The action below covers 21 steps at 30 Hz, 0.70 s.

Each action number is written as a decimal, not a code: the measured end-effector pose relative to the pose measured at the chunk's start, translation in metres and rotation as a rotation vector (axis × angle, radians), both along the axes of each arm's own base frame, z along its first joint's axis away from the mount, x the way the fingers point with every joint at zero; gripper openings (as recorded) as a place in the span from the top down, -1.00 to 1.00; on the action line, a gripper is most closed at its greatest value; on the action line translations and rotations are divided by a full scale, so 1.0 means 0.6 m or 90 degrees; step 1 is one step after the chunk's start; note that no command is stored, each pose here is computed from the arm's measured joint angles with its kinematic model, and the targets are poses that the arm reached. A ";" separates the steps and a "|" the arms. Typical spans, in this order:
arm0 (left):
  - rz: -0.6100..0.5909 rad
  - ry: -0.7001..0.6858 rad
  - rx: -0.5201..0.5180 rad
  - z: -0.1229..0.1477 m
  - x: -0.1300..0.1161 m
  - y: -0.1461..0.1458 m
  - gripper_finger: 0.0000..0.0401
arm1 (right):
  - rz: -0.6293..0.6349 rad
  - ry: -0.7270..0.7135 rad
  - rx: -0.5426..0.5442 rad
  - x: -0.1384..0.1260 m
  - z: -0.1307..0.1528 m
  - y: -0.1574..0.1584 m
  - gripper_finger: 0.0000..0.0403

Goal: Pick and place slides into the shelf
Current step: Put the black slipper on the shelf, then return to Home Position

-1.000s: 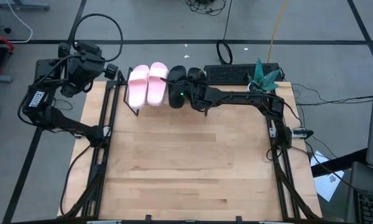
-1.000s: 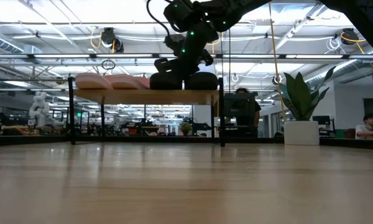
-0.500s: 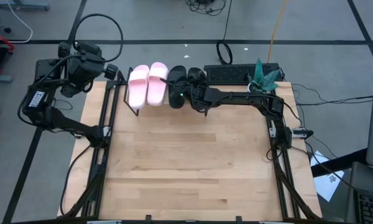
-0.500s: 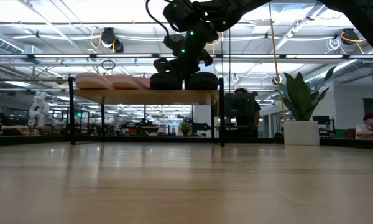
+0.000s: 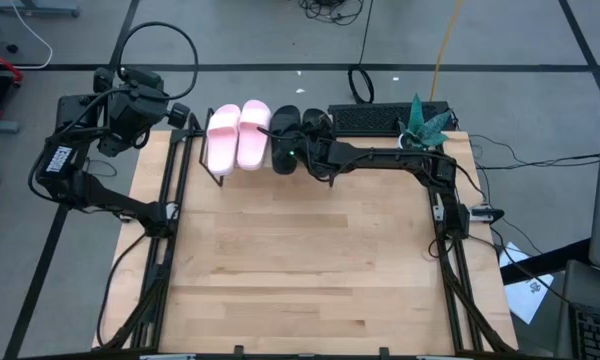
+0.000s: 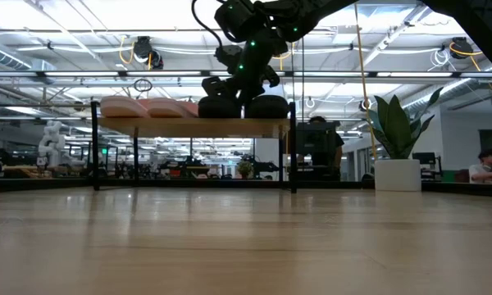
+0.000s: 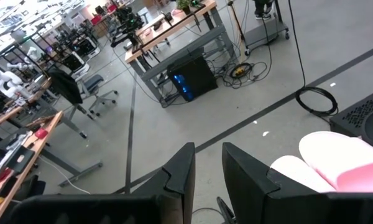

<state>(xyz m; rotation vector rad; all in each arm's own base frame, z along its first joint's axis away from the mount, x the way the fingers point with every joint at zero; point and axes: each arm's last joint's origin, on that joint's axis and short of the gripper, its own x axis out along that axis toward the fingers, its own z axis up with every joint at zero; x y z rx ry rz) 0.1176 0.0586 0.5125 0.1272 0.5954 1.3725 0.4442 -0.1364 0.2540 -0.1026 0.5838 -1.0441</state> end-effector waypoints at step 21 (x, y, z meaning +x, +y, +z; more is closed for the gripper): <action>-0.002 0.005 0.000 0.000 0.000 0.000 0.57 | 0.007 -0.014 -0.015 -0.013 0.036 0.007 -0.07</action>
